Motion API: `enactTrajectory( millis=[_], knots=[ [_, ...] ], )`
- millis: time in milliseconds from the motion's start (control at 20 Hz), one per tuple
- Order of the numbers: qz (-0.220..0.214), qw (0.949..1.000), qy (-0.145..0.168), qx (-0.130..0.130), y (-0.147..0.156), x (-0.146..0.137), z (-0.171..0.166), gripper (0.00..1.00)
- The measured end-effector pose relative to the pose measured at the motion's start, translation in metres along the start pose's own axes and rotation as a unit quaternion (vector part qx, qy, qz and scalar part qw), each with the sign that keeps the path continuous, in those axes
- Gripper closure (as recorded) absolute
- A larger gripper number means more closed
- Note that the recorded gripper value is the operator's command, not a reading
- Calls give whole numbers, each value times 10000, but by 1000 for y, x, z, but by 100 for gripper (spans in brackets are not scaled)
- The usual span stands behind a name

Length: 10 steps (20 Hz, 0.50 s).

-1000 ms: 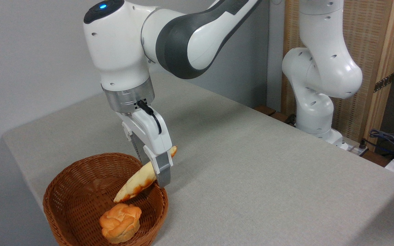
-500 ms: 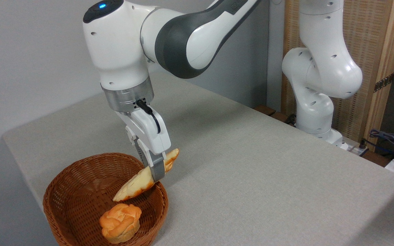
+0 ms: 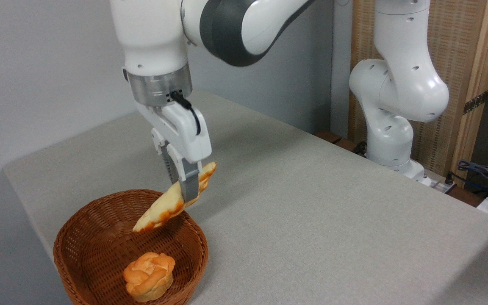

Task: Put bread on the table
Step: 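Carry the loaf away from the basket and lower it to the table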

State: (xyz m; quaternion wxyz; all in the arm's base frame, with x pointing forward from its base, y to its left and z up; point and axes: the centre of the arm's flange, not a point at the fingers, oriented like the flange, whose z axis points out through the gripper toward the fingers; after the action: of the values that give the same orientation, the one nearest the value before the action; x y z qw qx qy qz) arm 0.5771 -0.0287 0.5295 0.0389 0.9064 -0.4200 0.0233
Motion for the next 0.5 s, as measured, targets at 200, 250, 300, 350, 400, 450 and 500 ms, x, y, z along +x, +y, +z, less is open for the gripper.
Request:
enactTrajectory(
  millis=[200, 250, 300, 350, 400, 450, 500],
  knots=[
    [5, 9990, -281, -359, 16, -15, -12, 55],
    [-1, 9981, -386, -486, 21, -20, -13, 46],
    [-7, 9969, -489, -610, 24, -24, -12, 20],
    [-13, 9958, -577, -715, 27, -27, -11, 10],
    [-17, 9946, -652, -803, 29, -30, -9, 2],
    [-22, 9936, -714, -874, 31, -32, -5, 0],
    [-26, 9929, -754, -921, 31, -33, -1, 0]
  ],
)
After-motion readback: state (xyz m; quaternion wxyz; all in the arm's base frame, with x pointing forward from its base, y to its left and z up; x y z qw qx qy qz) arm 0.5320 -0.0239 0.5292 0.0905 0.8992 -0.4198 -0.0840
